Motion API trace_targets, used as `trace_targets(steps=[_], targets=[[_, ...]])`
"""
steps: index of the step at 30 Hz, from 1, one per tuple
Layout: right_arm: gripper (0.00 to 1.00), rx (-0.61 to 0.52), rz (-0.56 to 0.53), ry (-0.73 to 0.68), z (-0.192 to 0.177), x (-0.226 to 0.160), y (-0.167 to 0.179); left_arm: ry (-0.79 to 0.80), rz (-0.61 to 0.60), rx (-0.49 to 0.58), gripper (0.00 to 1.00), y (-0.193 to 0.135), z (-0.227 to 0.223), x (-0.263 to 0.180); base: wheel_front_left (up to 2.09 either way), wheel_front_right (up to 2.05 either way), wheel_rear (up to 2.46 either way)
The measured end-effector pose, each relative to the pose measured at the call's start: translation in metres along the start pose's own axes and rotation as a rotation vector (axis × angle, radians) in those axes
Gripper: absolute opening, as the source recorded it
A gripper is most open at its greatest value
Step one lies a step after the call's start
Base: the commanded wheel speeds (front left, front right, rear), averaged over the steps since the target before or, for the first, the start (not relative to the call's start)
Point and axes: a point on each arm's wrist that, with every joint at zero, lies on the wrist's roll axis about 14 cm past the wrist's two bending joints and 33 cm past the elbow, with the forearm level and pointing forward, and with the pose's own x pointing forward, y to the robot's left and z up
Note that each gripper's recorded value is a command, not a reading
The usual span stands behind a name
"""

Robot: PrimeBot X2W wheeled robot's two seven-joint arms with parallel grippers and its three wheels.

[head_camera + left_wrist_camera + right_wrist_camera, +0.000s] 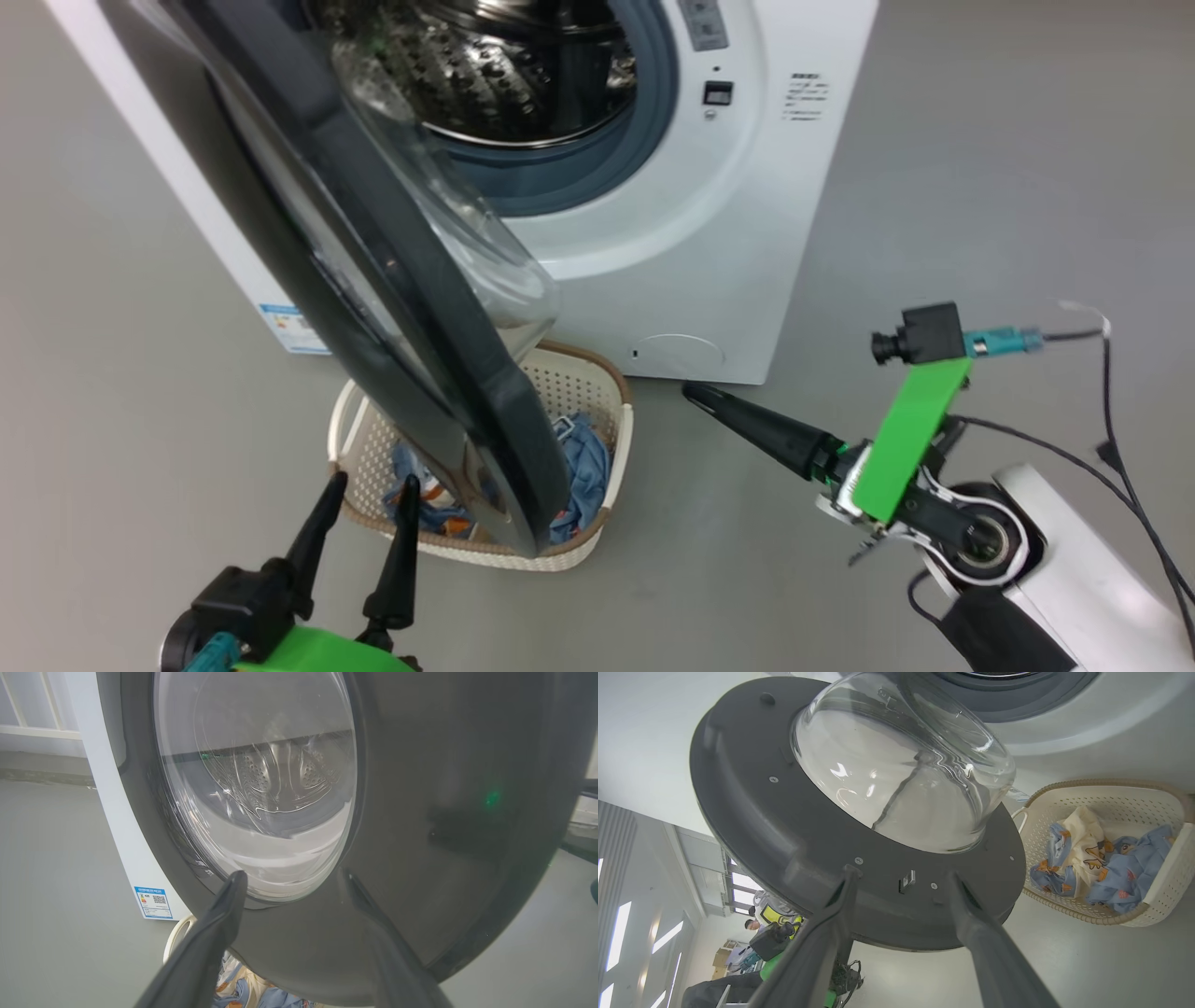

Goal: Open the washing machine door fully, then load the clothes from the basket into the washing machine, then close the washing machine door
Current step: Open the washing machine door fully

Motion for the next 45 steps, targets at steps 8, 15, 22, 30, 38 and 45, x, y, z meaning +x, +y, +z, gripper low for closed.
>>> trace_targets(steps=[8, 15, 22, 30, 38, 45], targets=[[1.00, -0.010, -0.132, -0.111, 0.005, -0.039, -0.036, -0.001, -0.026, 0.001, 1.00, -0.005, 0.000, 0.004, 0.00, 0.00, 0.00], [1.00, -0.007, -0.245, -0.240, 0.008, -0.080, -0.064, 0.013, -0.035, -0.003, 1.00, -0.008, -0.005, -0.001, 0.00, 0.00, 0.00], [1.00, -0.071, -0.383, -0.355, 0.014, -0.118, -0.096, 0.009, -0.050, -0.004, 1.00, -0.012, -0.004, 0.003, 0.00, 0.00, 0.00], [1.00, -0.159, -0.520, -0.483, 0.022, -0.159, -0.124, 0.022, -0.054, -0.008, 1.00, -0.014, -0.008, 0.001, 0.00, 0.00, 0.00], [1.00, -0.296, -0.608, -0.543, 0.028, -0.184, -0.137, 0.017, -0.051, -0.007, 1.00, -0.013, -0.006, 0.000, 0.00, 0.00, 0.00], [1.00, -0.488, -0.667, -0.616, 0.064, -0.205, -0.131, 0.024, -0.036, -0.011, 1.00, -0.009, -0.008, -0.004, 0.00, 0.00, 0.00]])
